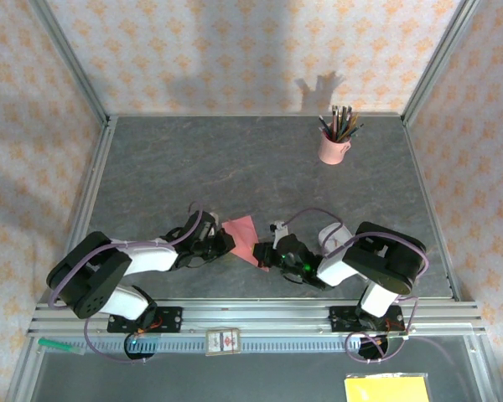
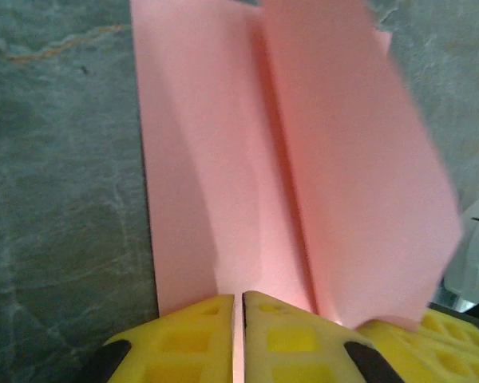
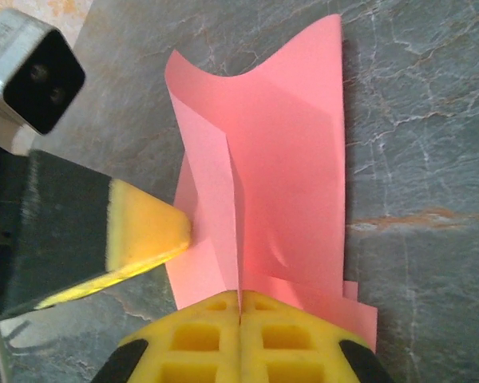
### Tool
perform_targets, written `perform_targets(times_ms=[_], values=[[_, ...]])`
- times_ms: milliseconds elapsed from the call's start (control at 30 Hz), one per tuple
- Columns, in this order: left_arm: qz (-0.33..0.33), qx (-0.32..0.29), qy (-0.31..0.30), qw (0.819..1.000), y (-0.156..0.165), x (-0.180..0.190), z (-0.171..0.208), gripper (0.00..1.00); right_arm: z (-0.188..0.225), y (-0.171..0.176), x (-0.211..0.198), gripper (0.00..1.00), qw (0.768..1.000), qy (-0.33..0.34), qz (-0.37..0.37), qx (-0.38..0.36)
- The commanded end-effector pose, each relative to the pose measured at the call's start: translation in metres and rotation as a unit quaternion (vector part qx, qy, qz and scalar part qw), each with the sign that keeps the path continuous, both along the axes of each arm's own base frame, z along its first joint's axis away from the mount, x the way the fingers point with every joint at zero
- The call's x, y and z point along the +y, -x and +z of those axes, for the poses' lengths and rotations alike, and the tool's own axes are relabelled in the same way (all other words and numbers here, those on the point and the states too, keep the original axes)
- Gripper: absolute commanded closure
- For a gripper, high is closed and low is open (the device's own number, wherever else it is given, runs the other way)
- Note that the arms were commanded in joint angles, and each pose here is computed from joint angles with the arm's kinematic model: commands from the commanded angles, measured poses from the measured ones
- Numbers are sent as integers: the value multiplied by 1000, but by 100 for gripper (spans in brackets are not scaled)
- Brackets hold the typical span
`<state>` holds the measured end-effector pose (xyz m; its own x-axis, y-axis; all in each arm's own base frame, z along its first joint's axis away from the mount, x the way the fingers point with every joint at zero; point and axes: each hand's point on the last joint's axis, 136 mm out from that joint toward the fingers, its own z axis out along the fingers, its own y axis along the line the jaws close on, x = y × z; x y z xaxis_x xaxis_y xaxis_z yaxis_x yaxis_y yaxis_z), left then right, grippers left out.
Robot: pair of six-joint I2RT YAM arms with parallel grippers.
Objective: Fold a paper plane with a square sheet of paper (pick it up from the middle)
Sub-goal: Fourth fold the wing at the center of the table.
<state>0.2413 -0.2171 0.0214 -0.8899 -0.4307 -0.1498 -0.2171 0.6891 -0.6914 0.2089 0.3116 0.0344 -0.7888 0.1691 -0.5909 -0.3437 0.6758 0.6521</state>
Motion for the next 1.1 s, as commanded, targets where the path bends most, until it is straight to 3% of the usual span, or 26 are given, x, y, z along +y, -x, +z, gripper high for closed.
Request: perform_targets(times_ms=[0, 367, 600, 800, 1067], values=[[0, -34, -4, 999, -10, 0, 20, 84, -5, -3, -2, 99, 999, 42, 16, -27], [23, -125, -28, 992, -24, 21, 66, 70, 9, 4, 9, 100, 991, 60, 86, -85], [24, -138, -16, 990, -21, 23, 74, 68, 18, 7, 15, 100, 989, 46, 105, -94], [35, -142, -36, 989, -22, 31, 76, 65, 9, -4, 6, 98, 981, 119, 97, -115], [46, -134, -49, 989, -21, 40, 72, 64, 9, -11, -2, 86, 966, 188, 103, -143]])
